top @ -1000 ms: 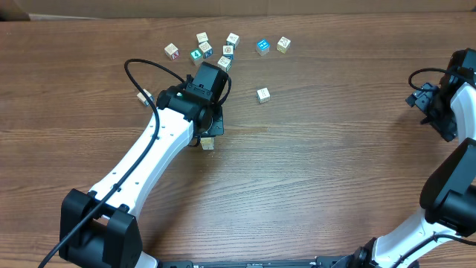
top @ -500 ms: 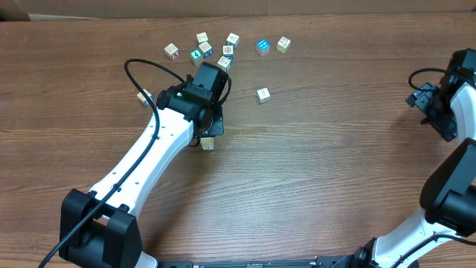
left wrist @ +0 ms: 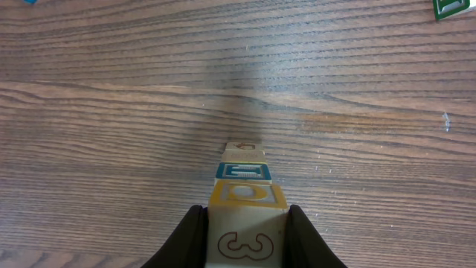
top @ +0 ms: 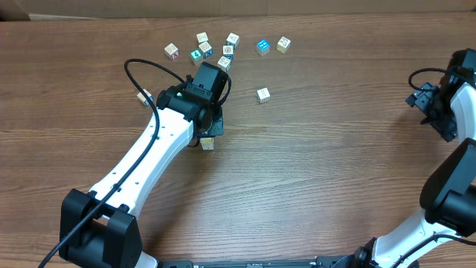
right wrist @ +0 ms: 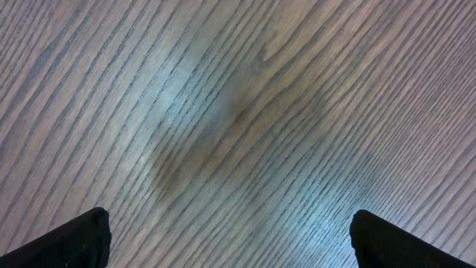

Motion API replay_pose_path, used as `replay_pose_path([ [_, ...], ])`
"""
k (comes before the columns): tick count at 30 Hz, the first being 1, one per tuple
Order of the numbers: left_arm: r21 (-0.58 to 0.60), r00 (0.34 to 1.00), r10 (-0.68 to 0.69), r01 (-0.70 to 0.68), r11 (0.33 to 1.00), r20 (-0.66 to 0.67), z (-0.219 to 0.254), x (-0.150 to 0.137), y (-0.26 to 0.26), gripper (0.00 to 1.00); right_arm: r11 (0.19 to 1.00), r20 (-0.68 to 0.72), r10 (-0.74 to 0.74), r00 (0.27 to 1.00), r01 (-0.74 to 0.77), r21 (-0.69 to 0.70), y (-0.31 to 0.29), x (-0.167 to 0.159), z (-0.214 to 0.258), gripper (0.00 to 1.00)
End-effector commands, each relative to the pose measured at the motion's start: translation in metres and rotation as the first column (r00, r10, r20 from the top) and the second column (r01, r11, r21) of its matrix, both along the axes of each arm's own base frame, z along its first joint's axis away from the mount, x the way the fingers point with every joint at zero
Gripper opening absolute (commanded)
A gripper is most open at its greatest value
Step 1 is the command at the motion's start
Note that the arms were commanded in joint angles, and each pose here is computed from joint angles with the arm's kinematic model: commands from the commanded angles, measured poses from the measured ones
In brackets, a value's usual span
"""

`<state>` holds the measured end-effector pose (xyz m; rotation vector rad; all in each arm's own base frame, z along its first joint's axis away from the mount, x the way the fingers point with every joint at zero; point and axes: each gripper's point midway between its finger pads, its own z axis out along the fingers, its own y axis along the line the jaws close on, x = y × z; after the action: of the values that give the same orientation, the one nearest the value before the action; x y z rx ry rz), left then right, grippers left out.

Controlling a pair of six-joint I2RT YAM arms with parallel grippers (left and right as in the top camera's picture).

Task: Form a tower

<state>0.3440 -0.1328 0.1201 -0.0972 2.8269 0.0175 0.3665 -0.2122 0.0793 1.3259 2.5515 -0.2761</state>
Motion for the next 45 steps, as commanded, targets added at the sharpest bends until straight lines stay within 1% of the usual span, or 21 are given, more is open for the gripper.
replay_pose_path([
  [1,0.023,1.0,-0.01,0.01,1.0,-0.005,-0.0027,-0.0008,0.0036,0.07,1.0,0.041,-0.001,0.999,0.002,-0.027,-0.0053,0.0049,0.0169,1.0],
  [14,0.031,1.0,-0.01,0.011,0.999,-0.02,-0.0092,-0.005,0.0052,0.06,1.0,0.041,-0.001,0.999,0.002,-0.027,-0.0053,0.0049,0.0169,1.0],
  [27,0.024,1.0,-0.01,0.01,1.0,-0.008,-0.01,-0.0023,0.0039,0.08,1.0,0.041,-0.001,0.999,0.002,-0.027,-0.0053,0.0049,0.0169,1.0],
  [31,0.021,1.0,-0.006,0.006,1.0,-0.002,-0.0096,-0.001,0.0034,0.06,1.0,0.041,-0.001,0.999,0.002,-0.027,-0.0053,0.0049,0.0169,1.0],
  [45,0.022,1.0,-0.006,0.006,1.0,-0.002,-0.0114,0.0005,0.0032,0.11,1.0,0.041,-0.001,0.999,0.002,-0.027,-0.0053,0.0049,0.0169,1.0],
])
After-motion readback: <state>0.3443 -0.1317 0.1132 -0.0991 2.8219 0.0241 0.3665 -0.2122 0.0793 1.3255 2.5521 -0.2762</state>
